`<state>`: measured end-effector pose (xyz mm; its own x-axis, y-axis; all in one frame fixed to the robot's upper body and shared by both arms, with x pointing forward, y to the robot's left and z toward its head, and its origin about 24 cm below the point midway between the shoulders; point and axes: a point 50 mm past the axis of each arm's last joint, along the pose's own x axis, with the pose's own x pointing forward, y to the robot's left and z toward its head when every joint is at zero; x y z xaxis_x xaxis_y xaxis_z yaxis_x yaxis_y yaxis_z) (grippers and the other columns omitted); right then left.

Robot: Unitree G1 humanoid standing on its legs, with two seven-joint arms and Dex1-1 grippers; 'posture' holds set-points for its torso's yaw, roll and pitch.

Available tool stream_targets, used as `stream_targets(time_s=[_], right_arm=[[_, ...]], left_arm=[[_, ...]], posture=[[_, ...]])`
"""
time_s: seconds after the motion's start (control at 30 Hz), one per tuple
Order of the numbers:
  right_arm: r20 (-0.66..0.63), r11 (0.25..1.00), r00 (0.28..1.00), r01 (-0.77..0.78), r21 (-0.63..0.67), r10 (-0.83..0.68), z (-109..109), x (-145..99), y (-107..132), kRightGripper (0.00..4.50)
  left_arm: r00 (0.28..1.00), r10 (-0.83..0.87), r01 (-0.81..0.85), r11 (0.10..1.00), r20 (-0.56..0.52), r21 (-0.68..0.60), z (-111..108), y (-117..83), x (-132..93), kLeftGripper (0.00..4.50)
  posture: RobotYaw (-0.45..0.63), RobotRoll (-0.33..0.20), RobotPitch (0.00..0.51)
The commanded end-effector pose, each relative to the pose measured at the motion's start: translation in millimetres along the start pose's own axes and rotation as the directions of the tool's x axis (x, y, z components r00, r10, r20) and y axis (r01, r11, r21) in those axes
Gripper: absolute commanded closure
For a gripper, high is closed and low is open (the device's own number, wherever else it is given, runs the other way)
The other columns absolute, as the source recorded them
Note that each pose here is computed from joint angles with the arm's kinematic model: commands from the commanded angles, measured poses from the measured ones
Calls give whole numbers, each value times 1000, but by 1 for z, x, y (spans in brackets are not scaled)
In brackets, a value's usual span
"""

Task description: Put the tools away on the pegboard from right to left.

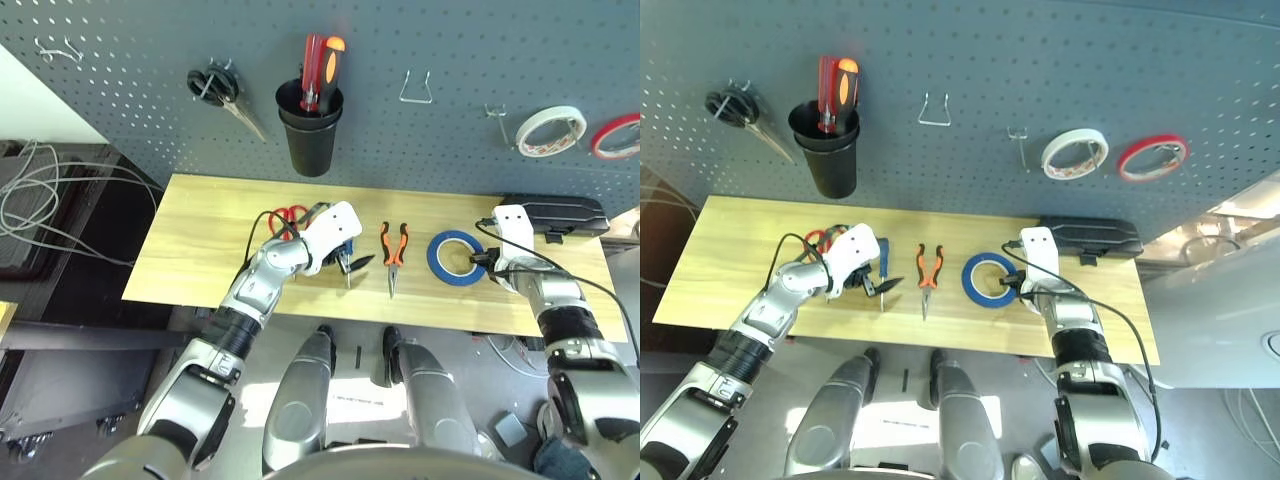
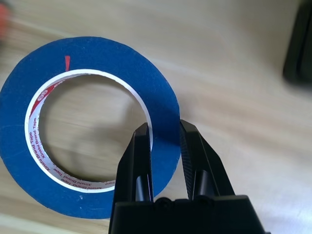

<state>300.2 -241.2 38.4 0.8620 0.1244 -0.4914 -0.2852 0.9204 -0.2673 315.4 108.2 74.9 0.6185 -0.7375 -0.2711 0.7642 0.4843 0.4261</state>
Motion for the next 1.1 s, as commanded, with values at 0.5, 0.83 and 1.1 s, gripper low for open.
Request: stream_targets(time_s=[0.5,0.83,1.1], right_arm=[[611,827,780,250,-503,136,55,-84,-12,3802],[760,799,643,409,-441,90,91,-113,-23,3802],[785,802,619,450,-394,39,97,-114,-30,3802]], left_arm=[[934,107,-121,992,341,20,38,3,-10,0],[926,124,-141,990,358,23,40,7,-8,0],[918,133,-154,988,372,27,42,8,-6,0]], posture=[[85,0,299],[53,0,311],[53,0,313]])
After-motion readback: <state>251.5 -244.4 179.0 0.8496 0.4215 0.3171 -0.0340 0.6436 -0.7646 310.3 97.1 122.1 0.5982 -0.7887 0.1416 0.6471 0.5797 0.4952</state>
